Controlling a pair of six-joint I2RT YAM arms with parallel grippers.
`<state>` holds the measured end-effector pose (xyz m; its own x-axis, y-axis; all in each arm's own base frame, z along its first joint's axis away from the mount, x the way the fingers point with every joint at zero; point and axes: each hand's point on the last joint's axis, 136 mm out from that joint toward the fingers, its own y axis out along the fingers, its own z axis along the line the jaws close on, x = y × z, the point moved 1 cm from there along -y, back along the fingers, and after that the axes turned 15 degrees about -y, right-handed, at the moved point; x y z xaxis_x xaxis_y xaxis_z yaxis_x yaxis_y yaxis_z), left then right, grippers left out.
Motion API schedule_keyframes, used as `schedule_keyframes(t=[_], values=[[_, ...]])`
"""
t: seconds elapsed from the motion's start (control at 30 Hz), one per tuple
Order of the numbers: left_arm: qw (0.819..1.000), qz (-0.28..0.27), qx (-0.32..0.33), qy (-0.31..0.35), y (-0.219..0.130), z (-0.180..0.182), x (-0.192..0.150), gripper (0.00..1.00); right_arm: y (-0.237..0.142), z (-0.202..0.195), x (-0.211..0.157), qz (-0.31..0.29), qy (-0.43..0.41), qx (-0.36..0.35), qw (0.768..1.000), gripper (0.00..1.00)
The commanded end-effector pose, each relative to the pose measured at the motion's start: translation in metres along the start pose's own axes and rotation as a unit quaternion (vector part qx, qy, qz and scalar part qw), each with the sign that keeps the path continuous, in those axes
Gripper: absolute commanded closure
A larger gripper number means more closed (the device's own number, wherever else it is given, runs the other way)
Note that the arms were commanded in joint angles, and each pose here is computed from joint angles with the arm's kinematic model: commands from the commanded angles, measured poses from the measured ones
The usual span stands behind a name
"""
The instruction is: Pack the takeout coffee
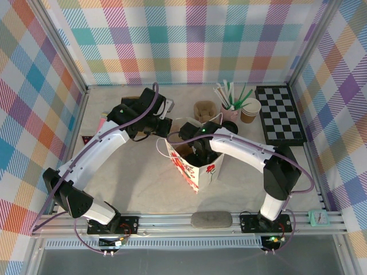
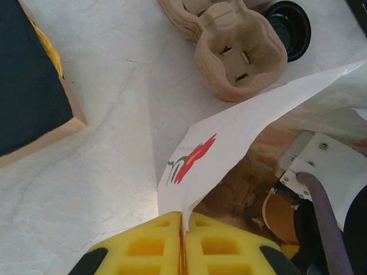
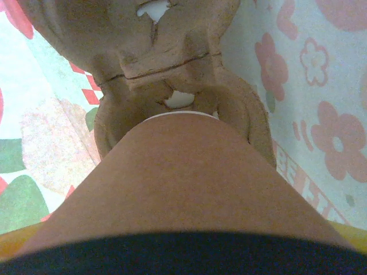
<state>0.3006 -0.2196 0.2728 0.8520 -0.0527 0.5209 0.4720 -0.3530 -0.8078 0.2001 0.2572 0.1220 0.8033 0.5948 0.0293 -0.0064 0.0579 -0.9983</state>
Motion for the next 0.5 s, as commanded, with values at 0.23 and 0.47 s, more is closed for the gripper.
schedule_keyframes(t=[0.23,0.47], values=[[1.000,-0.007,-0.005,0.002,-0.012,-0.001,-0.004,0.90,0.011,0.000,0.001,0.014,-0.006,0.005,1.000,0.61],[1.000,-0.009,-0.005,0.002,-0.014,-0.001,-0.005,0.90,0.018,0.000,0.001,0.019,-0.006,0.006,1.000,0.62]])
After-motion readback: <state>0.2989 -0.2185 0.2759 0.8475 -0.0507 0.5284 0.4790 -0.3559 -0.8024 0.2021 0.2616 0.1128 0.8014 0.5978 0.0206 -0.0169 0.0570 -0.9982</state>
